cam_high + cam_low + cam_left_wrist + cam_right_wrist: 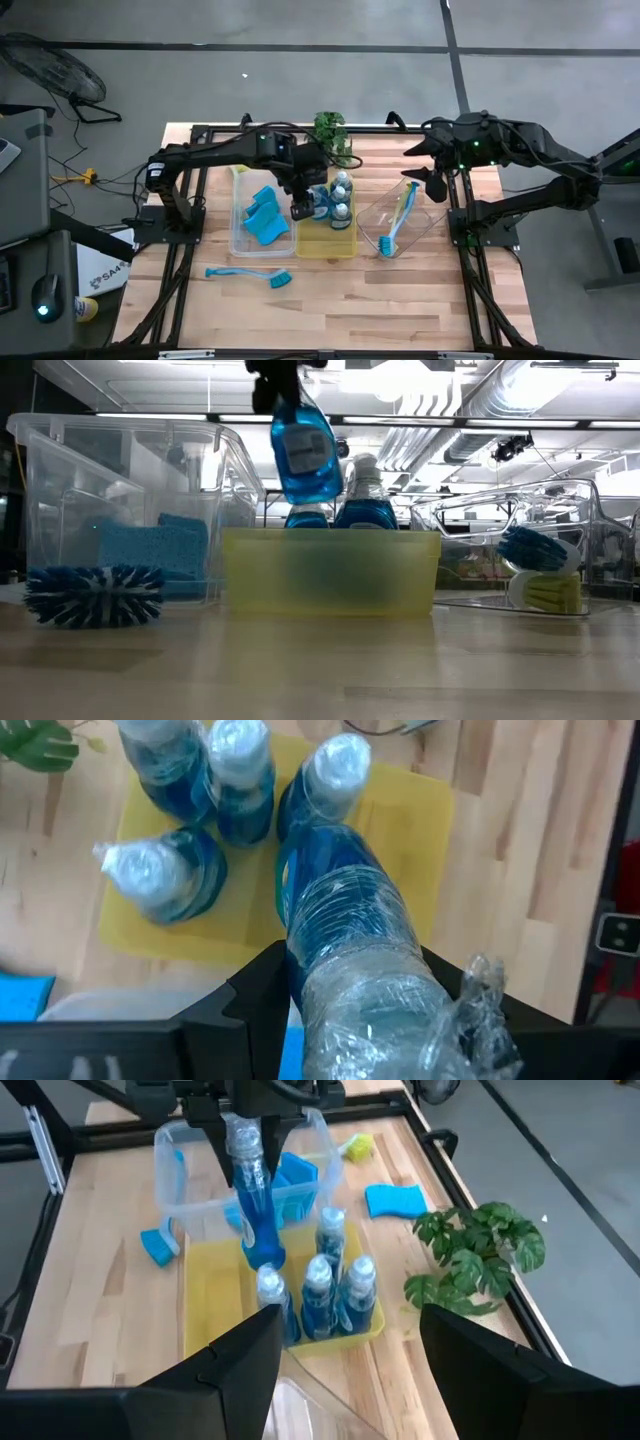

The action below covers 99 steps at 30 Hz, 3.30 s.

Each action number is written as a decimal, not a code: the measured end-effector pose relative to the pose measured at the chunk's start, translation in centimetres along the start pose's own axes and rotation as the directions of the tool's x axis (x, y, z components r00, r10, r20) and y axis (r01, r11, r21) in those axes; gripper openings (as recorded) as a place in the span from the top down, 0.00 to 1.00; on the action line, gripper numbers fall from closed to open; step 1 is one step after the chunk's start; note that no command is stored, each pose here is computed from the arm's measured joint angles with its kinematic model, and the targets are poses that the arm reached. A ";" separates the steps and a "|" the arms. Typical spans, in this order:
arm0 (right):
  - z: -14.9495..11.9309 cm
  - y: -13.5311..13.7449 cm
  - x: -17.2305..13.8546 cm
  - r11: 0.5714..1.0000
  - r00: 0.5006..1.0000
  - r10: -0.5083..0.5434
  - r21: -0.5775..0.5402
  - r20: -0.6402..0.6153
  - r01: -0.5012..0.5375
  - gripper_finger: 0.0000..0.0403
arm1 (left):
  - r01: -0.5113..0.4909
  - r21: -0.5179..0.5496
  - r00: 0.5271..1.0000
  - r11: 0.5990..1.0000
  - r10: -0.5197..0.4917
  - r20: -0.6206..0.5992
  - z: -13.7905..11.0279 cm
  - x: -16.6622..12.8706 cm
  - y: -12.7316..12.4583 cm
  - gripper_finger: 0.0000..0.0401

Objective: Pick & Place Kitchen Sink Supplies
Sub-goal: Put the dishwashing liquid bottle into the yellow bin, then put the blue sponge into the white bin

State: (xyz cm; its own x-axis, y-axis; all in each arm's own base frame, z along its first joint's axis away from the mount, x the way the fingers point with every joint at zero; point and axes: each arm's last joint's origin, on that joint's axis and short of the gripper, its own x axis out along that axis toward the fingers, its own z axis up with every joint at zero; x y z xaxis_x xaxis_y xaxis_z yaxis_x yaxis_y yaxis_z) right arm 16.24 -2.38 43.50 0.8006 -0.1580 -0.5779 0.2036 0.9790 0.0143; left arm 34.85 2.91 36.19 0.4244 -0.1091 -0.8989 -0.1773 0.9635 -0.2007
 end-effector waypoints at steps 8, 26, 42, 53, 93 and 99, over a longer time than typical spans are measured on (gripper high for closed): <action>-0.4 0.0 -0.6 1.000 1.000 -0.001 0.001 -0.011 0.001 0.42 | -0.012 0.002 0.998 1.000 0.013 -0.060 0.3 1.9 0.2 0.59; -1.0 -0.2 -2.6 1.000 0.999 -0.007 0.022 0.042 0.006 0.42 | -0.053 0.022 0.990 0.998 0.056 -0.131 1.1 5.8 0.9 0.59; -1.1 -0.2 -2.7 1.000 0.999 -0.007 0.021 0.037 0.006 0.42 | -0.151 0.076 0.964 0.986 0.164 -0.211 1.2 8.7 1.6 0.59; -1.1 -0.2 -2.7 1.000 0.999 -0.007 0.022 0.035 0.006 0.42 | -0.154 0.120 0.950 0.981 0.180 -0.255 1.3 10.8 2.0 0.59; -1.2 -0.1 -2.7 0.998 0.999 0.033 0.058 0.025 -0.035 0.42 | -0.179 0.101 0.944 0.979 0.199 -0.261 2.0 8.7 1.6 0.16; -1.1 -0.1 -2.7 0.998 0.999 0.032 0.058 0.029 -0.033 0.42 | -0.207 0.076 0.940 0.975 0.220 -0.262 2.5 4.8 1.0 0.16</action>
State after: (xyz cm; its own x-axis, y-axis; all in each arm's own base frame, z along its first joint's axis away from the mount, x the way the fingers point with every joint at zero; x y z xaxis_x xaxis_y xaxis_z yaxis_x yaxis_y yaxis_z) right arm 13.43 -1.90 44.13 0.8224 -0.1306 -0.5537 0.2091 0.9746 0.0807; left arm 38.92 3.94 32.65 0.1271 0.0449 -0.9909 -0.1936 0.9809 0.0196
